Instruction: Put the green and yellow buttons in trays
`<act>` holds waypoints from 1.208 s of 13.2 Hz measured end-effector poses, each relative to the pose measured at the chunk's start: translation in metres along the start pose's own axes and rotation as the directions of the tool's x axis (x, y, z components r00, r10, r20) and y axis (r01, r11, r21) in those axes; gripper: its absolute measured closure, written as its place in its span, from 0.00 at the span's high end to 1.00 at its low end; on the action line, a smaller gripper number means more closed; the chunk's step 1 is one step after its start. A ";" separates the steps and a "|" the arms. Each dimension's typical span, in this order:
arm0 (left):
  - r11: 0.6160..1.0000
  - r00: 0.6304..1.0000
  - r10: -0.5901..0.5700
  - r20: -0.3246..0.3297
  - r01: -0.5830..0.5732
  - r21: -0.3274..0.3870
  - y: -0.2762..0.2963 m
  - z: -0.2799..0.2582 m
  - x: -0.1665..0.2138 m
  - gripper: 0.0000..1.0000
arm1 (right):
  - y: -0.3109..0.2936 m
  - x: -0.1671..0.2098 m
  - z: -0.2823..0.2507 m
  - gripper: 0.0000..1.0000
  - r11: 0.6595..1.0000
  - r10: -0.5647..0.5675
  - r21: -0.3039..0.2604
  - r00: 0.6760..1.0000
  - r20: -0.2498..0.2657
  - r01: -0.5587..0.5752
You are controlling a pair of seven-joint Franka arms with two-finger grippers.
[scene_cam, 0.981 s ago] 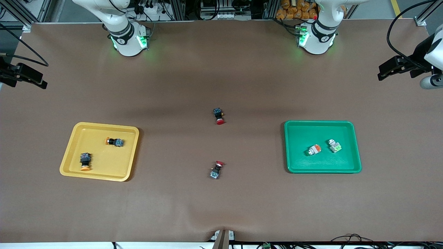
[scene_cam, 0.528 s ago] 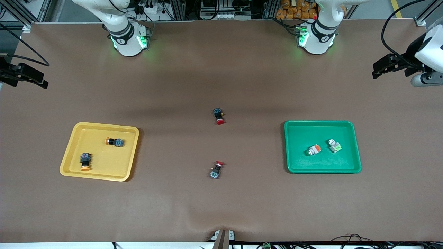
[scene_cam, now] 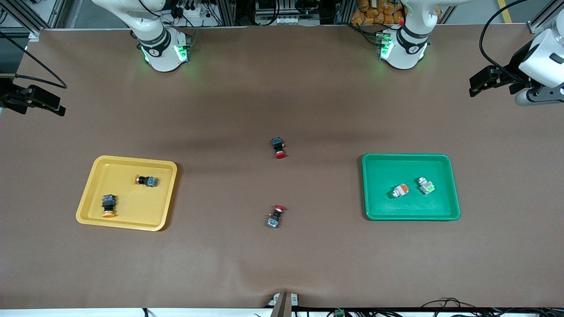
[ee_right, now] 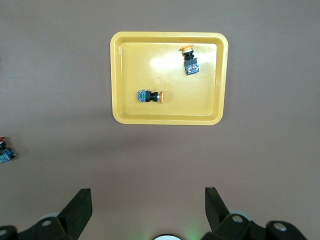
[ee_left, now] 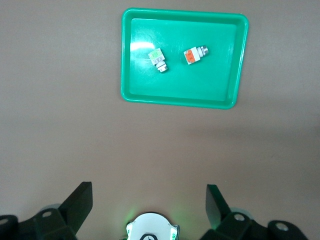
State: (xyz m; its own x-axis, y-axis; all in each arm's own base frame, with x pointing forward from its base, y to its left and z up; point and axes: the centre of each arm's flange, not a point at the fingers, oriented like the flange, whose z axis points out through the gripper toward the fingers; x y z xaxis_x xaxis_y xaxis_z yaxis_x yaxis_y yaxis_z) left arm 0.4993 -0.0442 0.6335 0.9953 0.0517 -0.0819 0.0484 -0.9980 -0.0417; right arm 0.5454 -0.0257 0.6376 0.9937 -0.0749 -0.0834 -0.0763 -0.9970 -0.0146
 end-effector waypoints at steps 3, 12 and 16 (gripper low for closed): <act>1.000 1.000 -0.003 -0.009 0.003 -0.009 -0.001 -0.004 -0.004 1.00 | 0.000 0.000 0.000 1.00 1.000 0.000 0.000 1.000 0.000 0.000; 0.998 0.999 -0.009 -0.049 0.007 -0.056 -0.001 -0.010 -0.002 1.00 | -0.001 0.000 0.000 1.00 1.000 -0.001 0.000 1.000 0.000 0.001; 0.998 0.998 -0.018 -0.056 0.015 -0.059 -0.005 -0.012 0.002 1.00 | -0.001 0.000 0.000 1.00 1.000 -0.001 0.000 1.000 0.000 0.001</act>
State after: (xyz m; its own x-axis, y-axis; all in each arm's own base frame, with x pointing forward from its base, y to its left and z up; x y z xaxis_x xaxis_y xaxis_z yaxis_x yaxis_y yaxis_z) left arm 0.5019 -0.0395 0.6454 0.9974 0.0673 -0.0251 0.0677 -0.9976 0.0157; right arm 0.5455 -0.0248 0.6378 0.9938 -0.0734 -0.0831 -0.0749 -0.9971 -0.0147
